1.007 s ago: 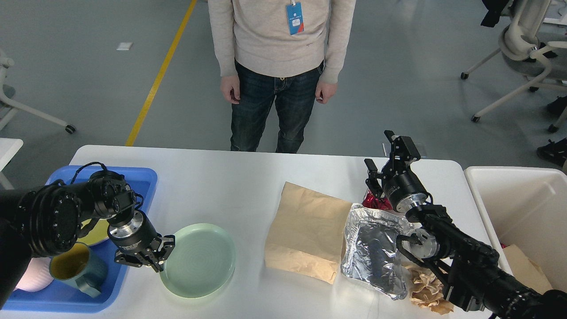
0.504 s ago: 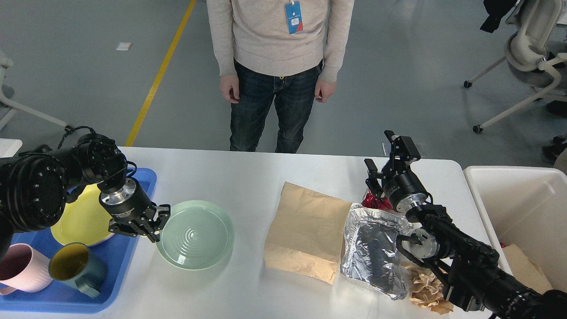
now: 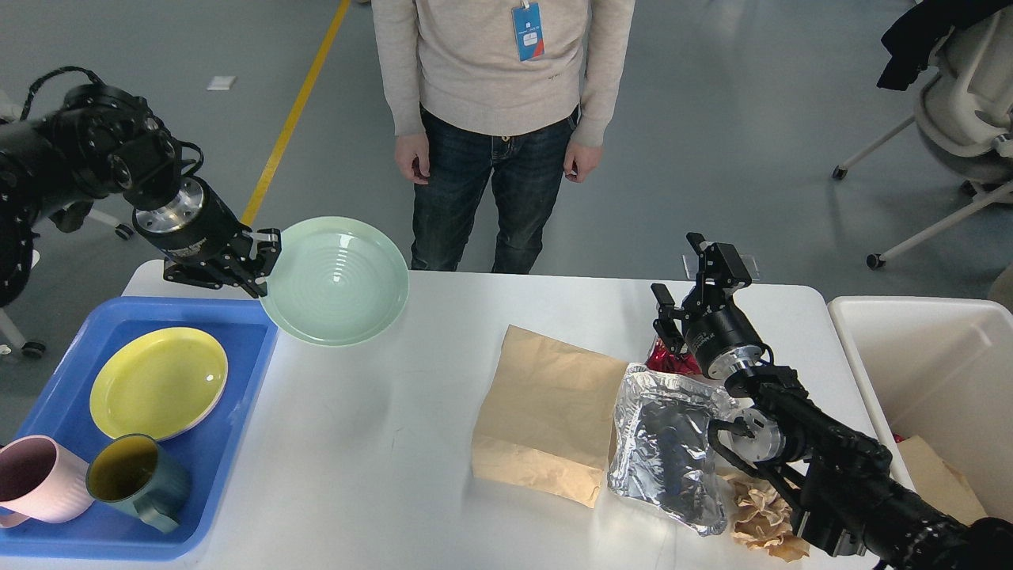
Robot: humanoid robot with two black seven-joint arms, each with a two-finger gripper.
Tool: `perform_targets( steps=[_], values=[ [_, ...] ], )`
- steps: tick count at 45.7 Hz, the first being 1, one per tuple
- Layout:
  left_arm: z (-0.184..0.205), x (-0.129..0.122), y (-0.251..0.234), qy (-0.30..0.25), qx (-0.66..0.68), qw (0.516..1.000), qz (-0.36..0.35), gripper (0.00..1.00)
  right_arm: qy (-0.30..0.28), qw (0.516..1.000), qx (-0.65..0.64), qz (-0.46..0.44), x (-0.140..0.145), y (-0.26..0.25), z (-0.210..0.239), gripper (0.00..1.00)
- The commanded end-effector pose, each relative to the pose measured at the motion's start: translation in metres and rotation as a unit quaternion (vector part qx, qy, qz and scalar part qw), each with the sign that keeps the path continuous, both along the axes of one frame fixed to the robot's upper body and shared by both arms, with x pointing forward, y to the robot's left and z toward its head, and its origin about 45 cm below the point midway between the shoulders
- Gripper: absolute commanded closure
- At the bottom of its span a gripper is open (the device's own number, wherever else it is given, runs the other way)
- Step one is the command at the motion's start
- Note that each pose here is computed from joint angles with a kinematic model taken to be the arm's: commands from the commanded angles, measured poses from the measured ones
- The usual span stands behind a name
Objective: Tidy desktop
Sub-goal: 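Lift the green bowl and set it on the yellow plate in tray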
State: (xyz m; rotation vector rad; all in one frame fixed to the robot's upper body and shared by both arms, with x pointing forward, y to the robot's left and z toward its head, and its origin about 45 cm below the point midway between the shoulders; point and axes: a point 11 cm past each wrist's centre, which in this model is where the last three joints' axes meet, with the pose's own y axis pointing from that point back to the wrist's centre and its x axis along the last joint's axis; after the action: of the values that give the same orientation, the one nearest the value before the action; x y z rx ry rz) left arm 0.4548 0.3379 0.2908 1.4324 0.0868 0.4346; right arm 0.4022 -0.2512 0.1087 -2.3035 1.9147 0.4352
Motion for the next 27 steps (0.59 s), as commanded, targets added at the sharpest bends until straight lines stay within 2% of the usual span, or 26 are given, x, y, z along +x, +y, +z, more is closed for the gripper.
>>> perform_targets(
  steps=[1, 5, 11, 16, 20, 27],
  values=[
    [0.032, 0.003, 0.005, -0.021, 0.010, 1.000, 0.003, 1.00, 0.000, 1.000, 0.000, 0.000, 0.000, 0.000, 0.000, 0.00],
    [0.049, 0.007, 0.007, -0.036, 0.016, 0.999, 0.003, 1.00, 0.000, 1.000, 0.000, 0.001, 0.000, 0.000, 0.000, 0.00],
    [0.048, 0.004, 0.021, -0.037, 0.016, 0.999, 0.018, 1.00, 0.000, 1.000, 0.000, 0.000, 0.000, 0.000, 0.000, 0.00],
    [0.025, -0.007, 0.058, -0.026, 0.014, 0.998, 0.056, 1.00, 0.000, 1.000, 0.000, 0.000, 0.000, 0.000, 0.000, 0.00],
    [0.010, -0.009, 0.098, -0.045, 0.032, 0.995, 0.083, 1.00, 0.000, 1.000, 0.000, 0.000, 0.000, 0.000, 0.000, 0.00],
    [-0.006, -0.017, 0.130, -0.058, 0.046, 0.992, 0.098, 1.00, 0.000, 1.000, 0.000, 0.000, 0.000, 0.000, 0.000, 0.00]
  ],
)
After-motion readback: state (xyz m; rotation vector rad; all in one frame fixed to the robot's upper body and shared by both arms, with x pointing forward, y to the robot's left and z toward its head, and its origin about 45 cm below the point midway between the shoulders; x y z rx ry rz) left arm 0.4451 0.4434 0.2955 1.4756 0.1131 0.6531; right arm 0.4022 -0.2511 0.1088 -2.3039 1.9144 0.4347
